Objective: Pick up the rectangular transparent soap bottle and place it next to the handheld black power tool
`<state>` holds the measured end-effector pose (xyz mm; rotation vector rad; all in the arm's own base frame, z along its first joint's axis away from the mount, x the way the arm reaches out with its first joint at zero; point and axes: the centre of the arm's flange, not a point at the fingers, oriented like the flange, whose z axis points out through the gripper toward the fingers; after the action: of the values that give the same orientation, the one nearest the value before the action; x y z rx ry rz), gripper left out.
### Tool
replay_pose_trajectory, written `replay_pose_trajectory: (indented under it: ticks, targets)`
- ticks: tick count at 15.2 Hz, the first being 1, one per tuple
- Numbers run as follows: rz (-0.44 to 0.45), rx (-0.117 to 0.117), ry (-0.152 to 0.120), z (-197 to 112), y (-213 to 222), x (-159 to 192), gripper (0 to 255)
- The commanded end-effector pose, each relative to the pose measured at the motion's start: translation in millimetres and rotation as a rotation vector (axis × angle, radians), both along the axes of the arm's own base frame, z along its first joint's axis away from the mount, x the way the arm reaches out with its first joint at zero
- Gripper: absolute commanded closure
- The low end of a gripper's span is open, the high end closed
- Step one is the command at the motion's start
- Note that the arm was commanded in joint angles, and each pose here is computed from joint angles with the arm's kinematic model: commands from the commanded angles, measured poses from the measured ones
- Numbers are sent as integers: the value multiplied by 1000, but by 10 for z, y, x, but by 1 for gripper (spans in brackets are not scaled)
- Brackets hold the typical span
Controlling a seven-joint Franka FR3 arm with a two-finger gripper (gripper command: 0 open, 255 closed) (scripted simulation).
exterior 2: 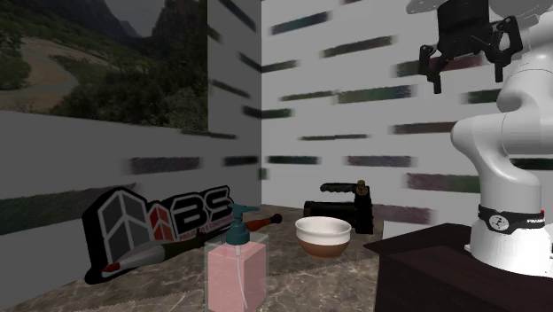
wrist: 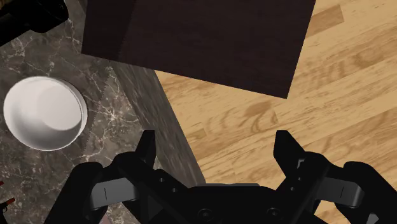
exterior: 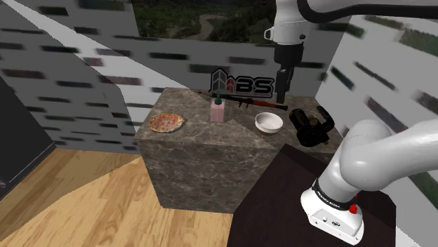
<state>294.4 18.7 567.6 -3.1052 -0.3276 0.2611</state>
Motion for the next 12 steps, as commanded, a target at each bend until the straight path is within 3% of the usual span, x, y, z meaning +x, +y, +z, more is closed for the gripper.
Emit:
replay_pose_trajectory:
  ticks: [1,12]
  targets:
    - [0,0,0,0,0,0,0]
    - [43,-61,-55,-749,-398,1045,0]
